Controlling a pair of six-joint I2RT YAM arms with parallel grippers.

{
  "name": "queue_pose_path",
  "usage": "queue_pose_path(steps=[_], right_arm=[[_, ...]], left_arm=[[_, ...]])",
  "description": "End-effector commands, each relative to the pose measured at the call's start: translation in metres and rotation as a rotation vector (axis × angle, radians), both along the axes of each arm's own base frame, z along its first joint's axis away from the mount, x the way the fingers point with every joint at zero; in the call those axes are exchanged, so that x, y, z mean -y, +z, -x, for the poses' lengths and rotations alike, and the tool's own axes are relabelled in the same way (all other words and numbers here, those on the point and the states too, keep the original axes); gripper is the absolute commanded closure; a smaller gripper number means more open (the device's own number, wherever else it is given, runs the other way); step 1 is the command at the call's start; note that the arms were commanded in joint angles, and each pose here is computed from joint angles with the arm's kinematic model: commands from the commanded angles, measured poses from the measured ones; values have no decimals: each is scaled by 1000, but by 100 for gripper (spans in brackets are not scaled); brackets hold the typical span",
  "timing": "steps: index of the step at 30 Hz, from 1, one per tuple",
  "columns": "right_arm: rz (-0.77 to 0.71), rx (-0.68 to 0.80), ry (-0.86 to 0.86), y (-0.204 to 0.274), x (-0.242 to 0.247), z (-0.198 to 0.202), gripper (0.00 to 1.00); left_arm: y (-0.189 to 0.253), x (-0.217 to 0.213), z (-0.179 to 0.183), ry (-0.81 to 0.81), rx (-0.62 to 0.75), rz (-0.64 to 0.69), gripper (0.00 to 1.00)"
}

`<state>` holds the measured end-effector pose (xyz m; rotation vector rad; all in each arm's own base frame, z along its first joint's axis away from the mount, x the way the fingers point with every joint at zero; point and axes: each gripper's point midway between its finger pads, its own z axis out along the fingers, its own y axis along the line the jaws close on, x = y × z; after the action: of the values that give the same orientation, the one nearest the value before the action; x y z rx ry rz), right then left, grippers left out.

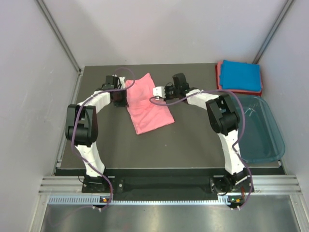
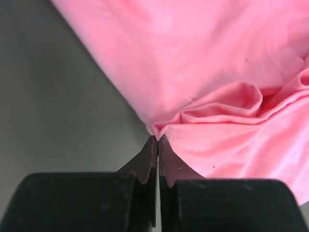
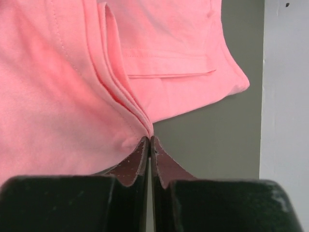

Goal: Fold and stack the t-shirts
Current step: Fold the tshirt

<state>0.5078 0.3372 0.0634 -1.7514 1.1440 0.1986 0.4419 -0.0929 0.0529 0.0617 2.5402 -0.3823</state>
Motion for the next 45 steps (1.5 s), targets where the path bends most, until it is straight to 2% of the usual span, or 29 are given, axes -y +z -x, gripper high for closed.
queue_pose_path(steps=[1, 6, 15, 16, 19, 20, 21, 22, 24, 27, 28, 29, 32, 33, 36, 39, 43, 45], right_arm=[[-67, 74, 22, 28, -22, -13, 100], [-72, 70, 17, 27, -27, -16, 100], [-78, 77, -34, 24, -26, -27, 100], [-78, 70, -42, 22, -25, -29, 100], [-97, 66, -95, 25, -24, -32, 89], [-117, 75, -112, 35, -24, -31, 71], [-138, 79, -147, 42, -21, -33, 65], [-226, 61, -194, 62, -21, -31, 61], [-285, 26, -249, 80, -15, -30, 57], [-440, -175, -433, 112, -5, -24, 52], [-490, -202, -466, 138, -4, -24, 50], [-452, -301, -539, 126, 4, -17, 47], [-471, -509, -650, 139, 9, 1, 46], [-424, -609, -706, 126, 16, 16, 47], [-409, -827, -773, 117, 26, 45, 49], [-389, -1024, -791, 95, 36, 80, 49], [-307, -1132, -845, 52, 55, 113, 48], [-283, -1195, -856, 38, 57, 125, 49]], left_arm=[[27, -18, -23, 102, 112, 11, 100], [26, -37, -22, 191, 130, -16, 100], [20, -44, -30, 208, 107, 4, 100], [20, -44, -30, 205, 103, 9, 92], [24, -43, -33, 212, 97, 22, 73], [31, -44, -36, 222, 105, 30, 68], [35, -45, -33, 234, 92, 27, 65], [40, -53, -34, 264, 99, 11, 63], [58, -62, -31, 315, 96, -7, 59], [84, -61, -19, 324, 98, 11, 56], [89, -56, -13, 310, 93, 30, 56], [94, -51, -2, 296, 90, 59, 55], [87, -42, 32, 318, 21, 116, 53], [86, -28, 42, 281, -4, 187, 53], [73, 0, 75, 231, -63, 328, 54], [64, 21, 101, 196, -86, 360, 53], [46, 45, 129, 158, -133, 420, 52], [45, 58, 131, 133, -126, 441, 51]])
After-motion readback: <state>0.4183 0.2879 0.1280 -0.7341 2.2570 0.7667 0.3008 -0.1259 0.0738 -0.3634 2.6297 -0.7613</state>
